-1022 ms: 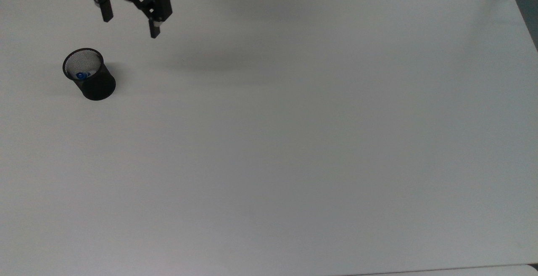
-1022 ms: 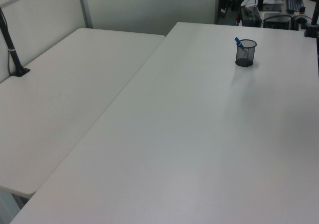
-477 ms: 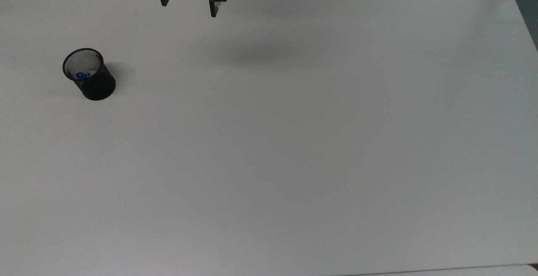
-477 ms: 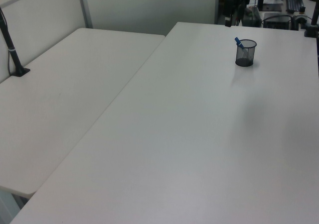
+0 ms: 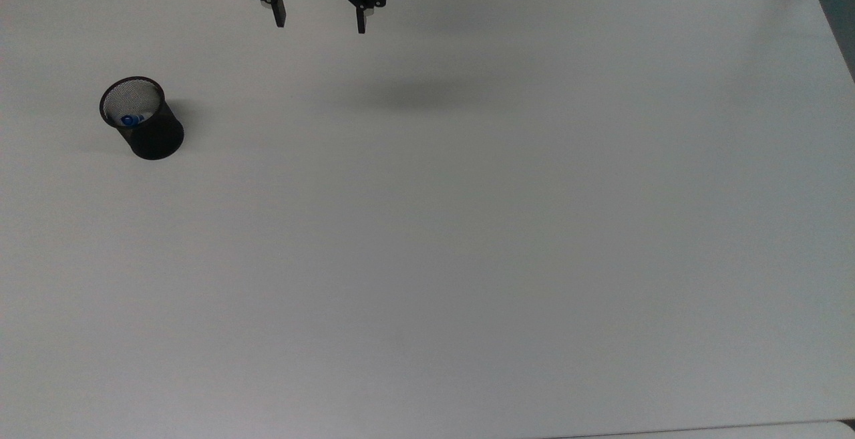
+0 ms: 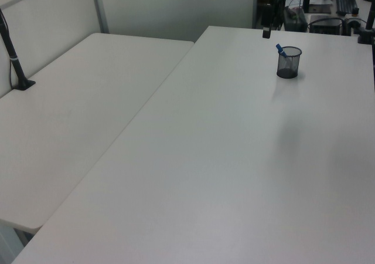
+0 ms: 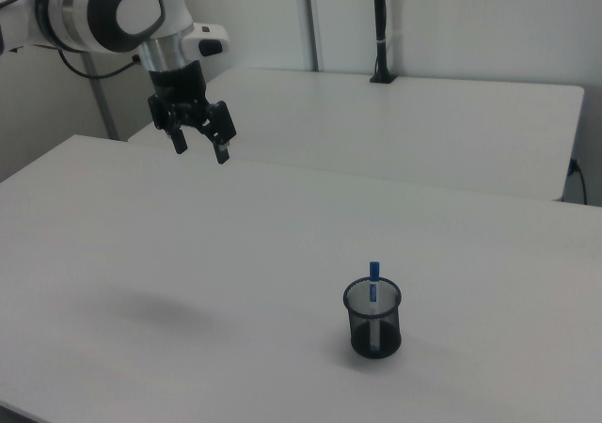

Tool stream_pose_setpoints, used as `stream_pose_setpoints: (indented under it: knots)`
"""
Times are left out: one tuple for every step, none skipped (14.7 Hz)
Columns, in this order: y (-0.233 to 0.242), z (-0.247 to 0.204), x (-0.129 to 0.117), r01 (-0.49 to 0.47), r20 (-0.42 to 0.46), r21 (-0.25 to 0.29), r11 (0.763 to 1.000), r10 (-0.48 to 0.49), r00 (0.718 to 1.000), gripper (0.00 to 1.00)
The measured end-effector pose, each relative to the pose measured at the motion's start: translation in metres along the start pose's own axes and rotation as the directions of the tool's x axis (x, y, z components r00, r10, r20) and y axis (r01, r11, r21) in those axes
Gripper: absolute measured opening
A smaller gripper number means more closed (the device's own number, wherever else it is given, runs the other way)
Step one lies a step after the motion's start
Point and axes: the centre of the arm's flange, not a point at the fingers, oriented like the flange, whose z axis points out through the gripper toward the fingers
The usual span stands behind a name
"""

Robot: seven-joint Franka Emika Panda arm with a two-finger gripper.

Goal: Insert the marker

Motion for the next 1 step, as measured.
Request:
stream_pose_setpoints:
  knots:
    - [0.0012,-0.0003,0.0002,0.005,-0.002,-0.005,1.0,-0.005,1.0,1.0]
